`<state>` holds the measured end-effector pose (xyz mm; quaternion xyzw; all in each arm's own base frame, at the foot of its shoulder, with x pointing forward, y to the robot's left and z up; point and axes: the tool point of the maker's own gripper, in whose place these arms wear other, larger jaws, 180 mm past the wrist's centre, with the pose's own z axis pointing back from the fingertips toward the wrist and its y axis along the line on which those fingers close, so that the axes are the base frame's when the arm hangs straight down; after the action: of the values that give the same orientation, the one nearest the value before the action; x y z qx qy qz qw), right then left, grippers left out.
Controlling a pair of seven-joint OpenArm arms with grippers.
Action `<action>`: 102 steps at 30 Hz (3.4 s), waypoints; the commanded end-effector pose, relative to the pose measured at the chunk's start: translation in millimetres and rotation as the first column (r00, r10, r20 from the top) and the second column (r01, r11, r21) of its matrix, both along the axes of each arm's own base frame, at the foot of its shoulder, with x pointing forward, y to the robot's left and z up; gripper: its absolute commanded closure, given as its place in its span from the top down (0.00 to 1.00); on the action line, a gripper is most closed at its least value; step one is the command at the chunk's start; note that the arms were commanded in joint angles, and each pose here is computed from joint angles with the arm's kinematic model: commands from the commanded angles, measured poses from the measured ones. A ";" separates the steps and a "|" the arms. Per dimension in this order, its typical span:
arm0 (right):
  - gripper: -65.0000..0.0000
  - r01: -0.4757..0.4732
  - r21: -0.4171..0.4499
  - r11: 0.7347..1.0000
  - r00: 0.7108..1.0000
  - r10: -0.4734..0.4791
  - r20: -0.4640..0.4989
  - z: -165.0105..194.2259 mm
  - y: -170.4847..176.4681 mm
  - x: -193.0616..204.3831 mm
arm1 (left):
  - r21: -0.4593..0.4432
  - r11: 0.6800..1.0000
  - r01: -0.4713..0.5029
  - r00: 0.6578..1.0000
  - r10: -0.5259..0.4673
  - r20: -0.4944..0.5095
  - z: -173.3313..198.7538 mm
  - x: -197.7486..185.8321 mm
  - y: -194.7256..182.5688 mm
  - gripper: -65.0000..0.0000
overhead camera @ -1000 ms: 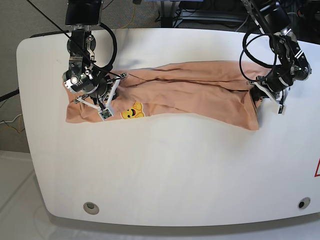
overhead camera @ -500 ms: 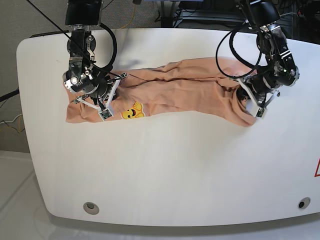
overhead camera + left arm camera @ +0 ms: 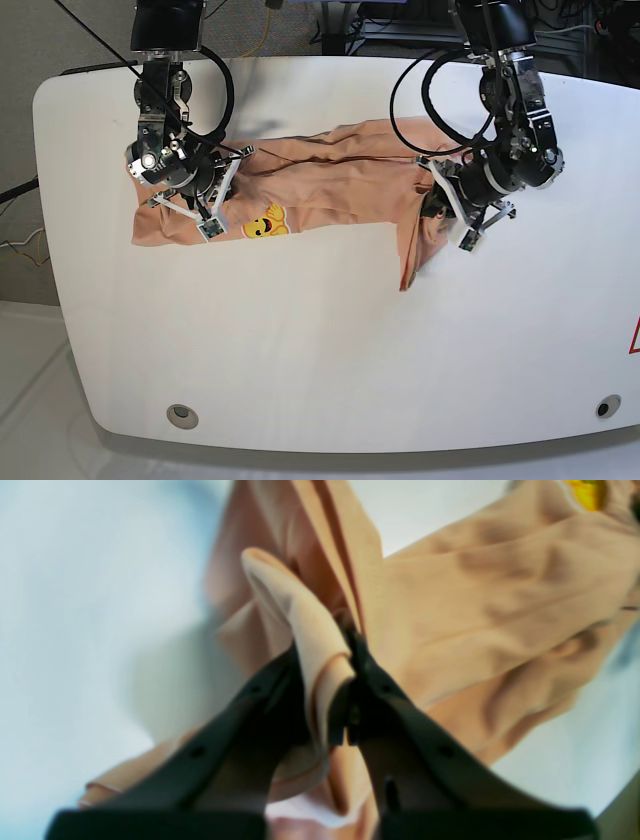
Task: Fold the T-shirt properly
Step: 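Carry the hem end with the left gripper toward the right gripper, then lower the folded hem end onto the shirt and open the left gripper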
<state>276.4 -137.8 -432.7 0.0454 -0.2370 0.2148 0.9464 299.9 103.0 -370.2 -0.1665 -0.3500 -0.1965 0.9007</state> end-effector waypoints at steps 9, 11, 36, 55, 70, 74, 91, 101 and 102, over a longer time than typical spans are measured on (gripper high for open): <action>0.00 -0.024 -0.055 0.998 0.988 0.015 -0.157 -25.0 -5.5 -34.4 | -0.098 0.992 0.084 0.995 -0.078 0.068 21.7 8.1 -55.7 0.02; 0.00 -0.023 -0.055 0.998 0.988 0.015 -0.155 -24.6 -5.5 -33.7 | -0.108 0.988 0.107 0.992 -0.099 0.071 23.1 6.9 -66.5 0.02; 0.00 -0.023 -0.054 0.998 0.989 0.015 -0.148 -23.3 -5.3 -31.1 | -0.170 0.919 0.355 0.932 -0.334 0.139 40.4 -18.1 -160.5 0.02; 0.00 -0.023 -0.053 0.998 0.989 0.015 -0.148 -23.6 -5.2 -31.1 | -0.249 0.918 0.307 0.948 -0.275 0.158 46.0 -20.8 -177.6 0.02; 0.00 -0.023 -0.053 0.998 0.989 0.015 -0.148 -23.6 -5.2 -31.1 | -0.269 0.918 0.292 0.949 -0.244 0.198 46.3 -21.9 -168.7 0.79; 0.00 -0.023 -0.053 0.998 0.989 0.015 -0.148 -23.6 -5.2 -31.1 | -0.278 0.913 0.297 0.948 -0.247 0.201 48.1 -22.4 -170.9 0.77; 0.00 -0.023 -0.053 0.998 0.989 0.015 -0.150 -24.0 -5.2 -31.4 | -0.258 0.937 0.235 0.946 -0.160 0.283 91.3 10.9 -141.6 0.76; 0.00 -0.023 -0.053 0.998 0.989 0.014 -0.150 -24.0 -5.3 -31.0 | -0.145 0.983 0.111 0.966 -0.072 0.247 72.9 24.7 -74.3 0.12; 0.00 -0.023 -0.053 0.998 0.989 0.014 -0.150 -24.0 -5.3 -31.0 | -0.138 0.986 0.088 0.970 -0.053 0.239 69.5 24.6 -65.2 0.02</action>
<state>277.9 -136.1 -432.6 0.0489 -0.2388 0.2137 0.9460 317.0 30.2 -313.1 -0.2249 -0.4391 -0.2273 0.8396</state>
